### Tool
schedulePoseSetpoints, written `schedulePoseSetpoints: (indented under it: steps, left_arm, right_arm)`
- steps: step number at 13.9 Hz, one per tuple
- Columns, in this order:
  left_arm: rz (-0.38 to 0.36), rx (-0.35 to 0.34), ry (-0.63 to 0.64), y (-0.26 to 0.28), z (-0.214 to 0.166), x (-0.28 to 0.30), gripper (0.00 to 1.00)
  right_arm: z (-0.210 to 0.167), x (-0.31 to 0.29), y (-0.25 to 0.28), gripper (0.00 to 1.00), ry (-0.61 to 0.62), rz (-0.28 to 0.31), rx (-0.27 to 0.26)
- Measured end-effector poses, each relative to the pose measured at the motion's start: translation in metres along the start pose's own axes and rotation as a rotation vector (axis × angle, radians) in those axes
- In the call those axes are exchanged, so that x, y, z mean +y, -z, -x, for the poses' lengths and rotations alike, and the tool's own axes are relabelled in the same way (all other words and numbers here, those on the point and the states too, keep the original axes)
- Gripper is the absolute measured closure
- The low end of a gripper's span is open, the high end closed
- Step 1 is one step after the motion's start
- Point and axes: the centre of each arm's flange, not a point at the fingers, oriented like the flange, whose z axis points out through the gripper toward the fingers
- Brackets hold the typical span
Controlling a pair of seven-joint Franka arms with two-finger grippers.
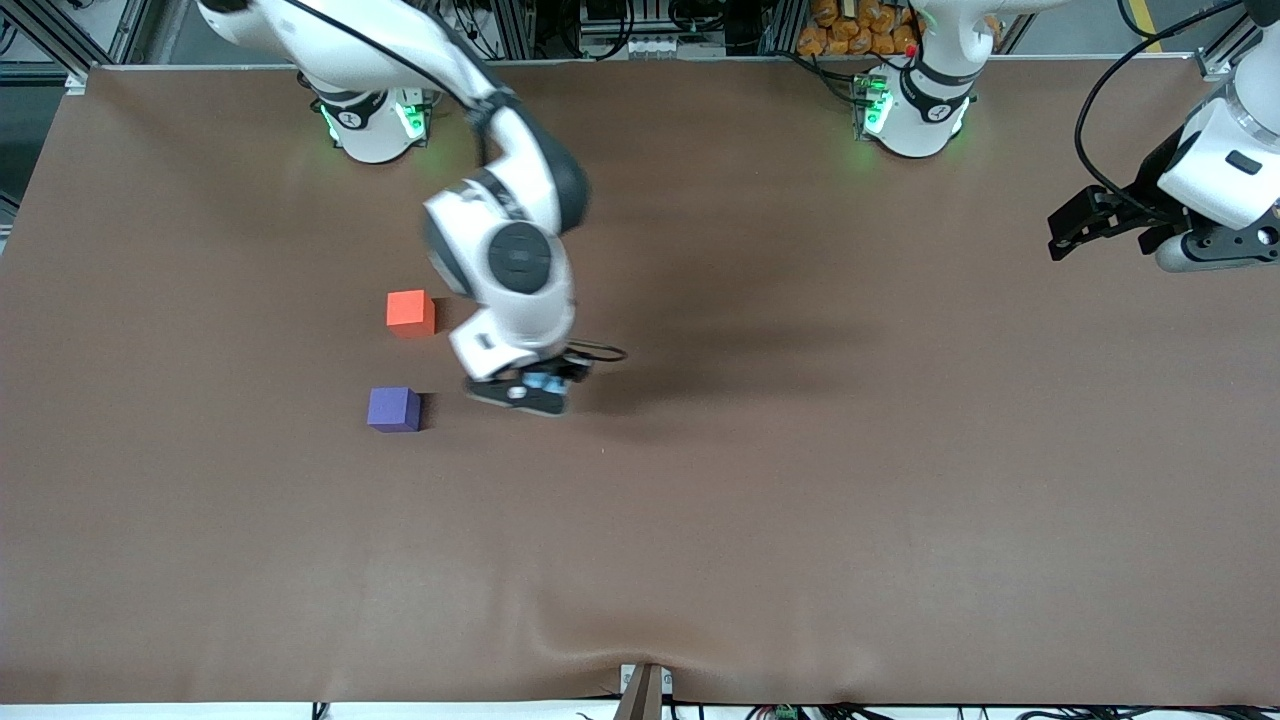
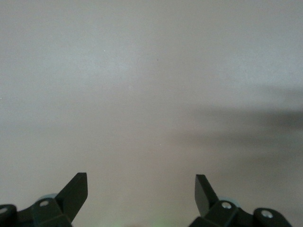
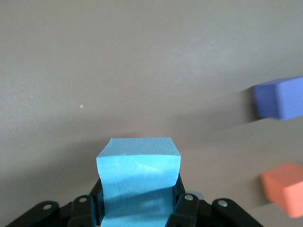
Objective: Place blue block between orange and purple blocks
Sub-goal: 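Carry the cube with the right gripper between the orange and purple cubes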
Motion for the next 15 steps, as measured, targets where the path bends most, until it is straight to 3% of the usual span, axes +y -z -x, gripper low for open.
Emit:
schedulePoseSetpoints:
  steps: [4,7,15]
  left_arm:
    - [-0.001,-0.006,0.000,-0.003,0.000,0.000,0.00]
    - [-0.002,-0.011,-0.001,-0.005,0.001,0.000,0.00]
    - [-0.003,-0.017,-0.005,-0.012,0.000,0.001,0.00]
  right_arm:
    - [-0.023,0.120,0.002,0.44,0.126,0.037,-0.115]
    - [-0.023,0.167,-0.028,0.44,0.188,0.045,-0.184]
    - [-0.004,0.217,-0.110,0.48,0.270,0.017,-0.185]
